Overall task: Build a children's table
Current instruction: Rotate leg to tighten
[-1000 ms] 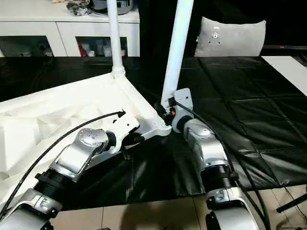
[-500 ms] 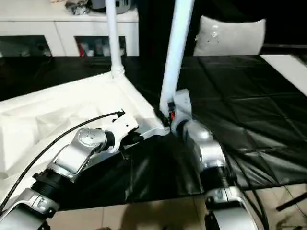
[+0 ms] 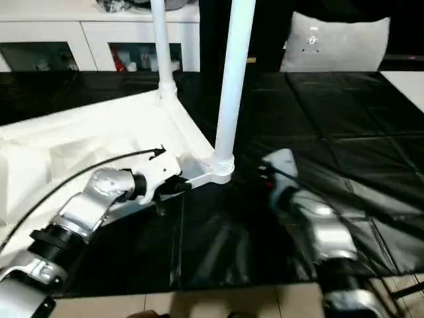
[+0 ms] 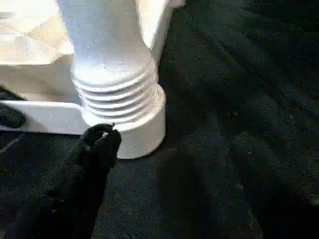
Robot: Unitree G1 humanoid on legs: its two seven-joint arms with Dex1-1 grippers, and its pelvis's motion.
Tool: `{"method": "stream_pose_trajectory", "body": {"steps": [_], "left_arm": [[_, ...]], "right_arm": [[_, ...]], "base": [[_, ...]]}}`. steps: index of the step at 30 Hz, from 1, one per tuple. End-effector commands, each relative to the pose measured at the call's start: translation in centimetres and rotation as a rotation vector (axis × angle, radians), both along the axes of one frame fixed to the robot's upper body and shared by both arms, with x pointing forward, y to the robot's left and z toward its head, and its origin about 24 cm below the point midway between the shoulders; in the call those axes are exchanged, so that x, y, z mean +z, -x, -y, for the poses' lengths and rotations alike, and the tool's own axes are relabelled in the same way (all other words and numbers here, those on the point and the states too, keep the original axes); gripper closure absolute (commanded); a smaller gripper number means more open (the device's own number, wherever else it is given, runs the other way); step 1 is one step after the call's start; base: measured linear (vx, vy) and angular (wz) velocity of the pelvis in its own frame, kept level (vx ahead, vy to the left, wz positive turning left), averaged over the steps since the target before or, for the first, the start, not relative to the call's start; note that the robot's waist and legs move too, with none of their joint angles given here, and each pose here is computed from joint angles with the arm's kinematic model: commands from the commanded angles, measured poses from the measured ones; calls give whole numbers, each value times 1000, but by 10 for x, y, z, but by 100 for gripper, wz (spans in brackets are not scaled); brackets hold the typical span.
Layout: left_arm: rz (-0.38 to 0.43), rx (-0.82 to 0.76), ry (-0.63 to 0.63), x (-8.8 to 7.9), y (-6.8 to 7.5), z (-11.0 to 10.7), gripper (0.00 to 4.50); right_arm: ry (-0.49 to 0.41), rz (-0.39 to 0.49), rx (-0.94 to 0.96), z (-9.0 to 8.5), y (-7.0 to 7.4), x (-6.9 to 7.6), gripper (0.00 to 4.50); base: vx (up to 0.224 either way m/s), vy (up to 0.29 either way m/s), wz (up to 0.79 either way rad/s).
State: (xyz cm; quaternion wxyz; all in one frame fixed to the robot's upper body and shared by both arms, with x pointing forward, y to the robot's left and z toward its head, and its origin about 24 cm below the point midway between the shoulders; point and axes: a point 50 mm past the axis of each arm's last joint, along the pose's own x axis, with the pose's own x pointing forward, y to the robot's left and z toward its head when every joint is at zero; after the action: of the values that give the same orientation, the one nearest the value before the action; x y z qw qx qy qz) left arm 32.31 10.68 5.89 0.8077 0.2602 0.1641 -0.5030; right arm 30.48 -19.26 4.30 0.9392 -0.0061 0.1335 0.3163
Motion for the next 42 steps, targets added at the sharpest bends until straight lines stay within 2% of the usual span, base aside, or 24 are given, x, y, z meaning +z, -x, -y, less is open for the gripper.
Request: {"method": "stream_pose_trajectory", "body": {"steps": [1, 9, 13, 20, 25, 26, 31, 42], "left_arm": [[-54, -52, -103, -16, 6, -11, 450], [-64, -227, -153, -19, 15, -15, 450], [-77, -319, -157, -19, 20, -15, 450], [-89, -434, -179, -18, 28, -12, 450], [-91, -468, -187, -18, 30, -11, 450], [-91, -468, -187, -18, 30, -11, 450], [-97, -482, -192, -18, 31, -11, 450], [-113, -478, -184, -21, 32, -11, 450]], "right_arm": [[-4, 62, 80, 5, 3, 14, 11], [24, 35, 310, 12, 13, 30, 3], [78, -16, 433, 11, 19, 31, 3], [86, -43, 527, -1, 20, 26, 3], [34, -66, 547, -9, 20, 22, 49], [34, -66, 547, -9, 20, 22, 71], [20, -78, 550, -10, 20, 18, 115], [0, -122, 561, -13, 25, 10, 199]], "base": [[0, 0, 0], [0, 0, 0], [0, 0, 0], [0, 0, 0], [0, 0, 0], [0, 0, 0], [0, 0, 0], [0, 0, 0]]}}
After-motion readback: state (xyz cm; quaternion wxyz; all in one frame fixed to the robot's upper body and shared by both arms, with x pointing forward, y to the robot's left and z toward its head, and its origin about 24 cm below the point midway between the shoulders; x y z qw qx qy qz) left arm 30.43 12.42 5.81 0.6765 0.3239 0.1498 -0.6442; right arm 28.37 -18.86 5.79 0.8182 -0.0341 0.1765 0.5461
